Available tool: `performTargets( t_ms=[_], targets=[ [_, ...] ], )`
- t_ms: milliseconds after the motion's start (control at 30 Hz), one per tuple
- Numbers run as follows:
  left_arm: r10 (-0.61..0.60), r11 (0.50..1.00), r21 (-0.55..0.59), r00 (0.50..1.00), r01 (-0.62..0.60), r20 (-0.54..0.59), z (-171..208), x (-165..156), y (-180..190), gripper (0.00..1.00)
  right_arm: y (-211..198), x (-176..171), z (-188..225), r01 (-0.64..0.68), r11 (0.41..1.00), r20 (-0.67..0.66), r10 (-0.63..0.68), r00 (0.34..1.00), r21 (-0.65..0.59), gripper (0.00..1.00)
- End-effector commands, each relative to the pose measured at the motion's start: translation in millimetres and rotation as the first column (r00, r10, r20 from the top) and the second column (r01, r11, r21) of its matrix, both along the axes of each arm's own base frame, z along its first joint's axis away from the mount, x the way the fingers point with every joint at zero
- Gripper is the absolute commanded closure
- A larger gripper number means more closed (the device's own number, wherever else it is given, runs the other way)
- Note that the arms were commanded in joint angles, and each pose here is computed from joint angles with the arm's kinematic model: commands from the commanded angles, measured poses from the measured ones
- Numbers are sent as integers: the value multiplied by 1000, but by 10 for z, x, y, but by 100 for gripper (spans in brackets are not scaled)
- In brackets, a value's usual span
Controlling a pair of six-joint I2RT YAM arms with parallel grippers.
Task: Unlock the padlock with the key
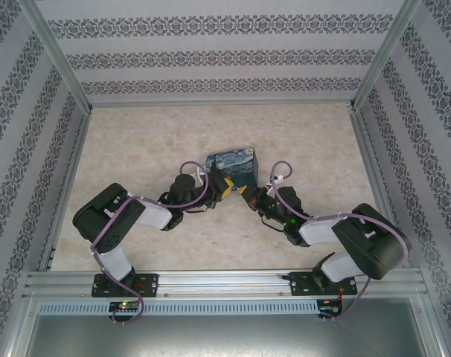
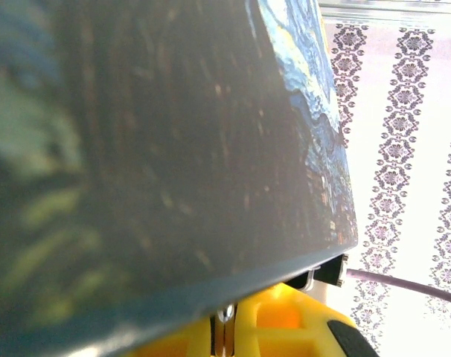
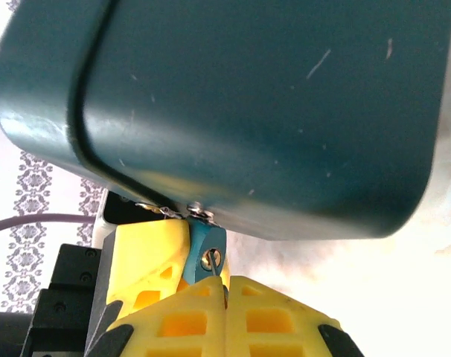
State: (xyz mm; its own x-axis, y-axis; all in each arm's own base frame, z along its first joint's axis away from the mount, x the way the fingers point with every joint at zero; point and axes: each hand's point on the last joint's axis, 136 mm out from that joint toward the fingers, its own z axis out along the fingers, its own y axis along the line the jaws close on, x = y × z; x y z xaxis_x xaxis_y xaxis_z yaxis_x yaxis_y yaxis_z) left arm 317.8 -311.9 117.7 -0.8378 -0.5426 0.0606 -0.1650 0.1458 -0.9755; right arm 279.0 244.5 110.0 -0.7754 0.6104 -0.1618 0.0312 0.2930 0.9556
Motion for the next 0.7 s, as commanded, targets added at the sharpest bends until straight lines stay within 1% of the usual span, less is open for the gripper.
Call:
performTargets(
  t_ms=[0, 300, 367, 533, 667],
  targets=[
    [-80, 991, -101, 991, 91, 104, 441, -61, -153, 100, 114, 47, 255, -63, 996, 61, 58, 996, 70, 100],
    [-108, 987, -103, 988, 120, 107, 468, -88, -191, 100, 142, 70, 274, -151, 985, 60, 146, 987, 82, 100],
    [-114, 987, -104, 988, 125, 106, 471, -88, -199, 100, 178, 131, 363, -170, 982, 80, 163, 983, 87, 100],
    [-140, 982, -113, 983, 153, 115, 531, -109, -236, 100, 209, 184, 336, -218, 973, 86, 212, 974, 72, 100],
    [-157, 980, -105, 981, 169, 113, 531, -138, -244, 100, 149, 258, 265, -209, 976, 74, 204, 976, 56, 100]
  ],
)
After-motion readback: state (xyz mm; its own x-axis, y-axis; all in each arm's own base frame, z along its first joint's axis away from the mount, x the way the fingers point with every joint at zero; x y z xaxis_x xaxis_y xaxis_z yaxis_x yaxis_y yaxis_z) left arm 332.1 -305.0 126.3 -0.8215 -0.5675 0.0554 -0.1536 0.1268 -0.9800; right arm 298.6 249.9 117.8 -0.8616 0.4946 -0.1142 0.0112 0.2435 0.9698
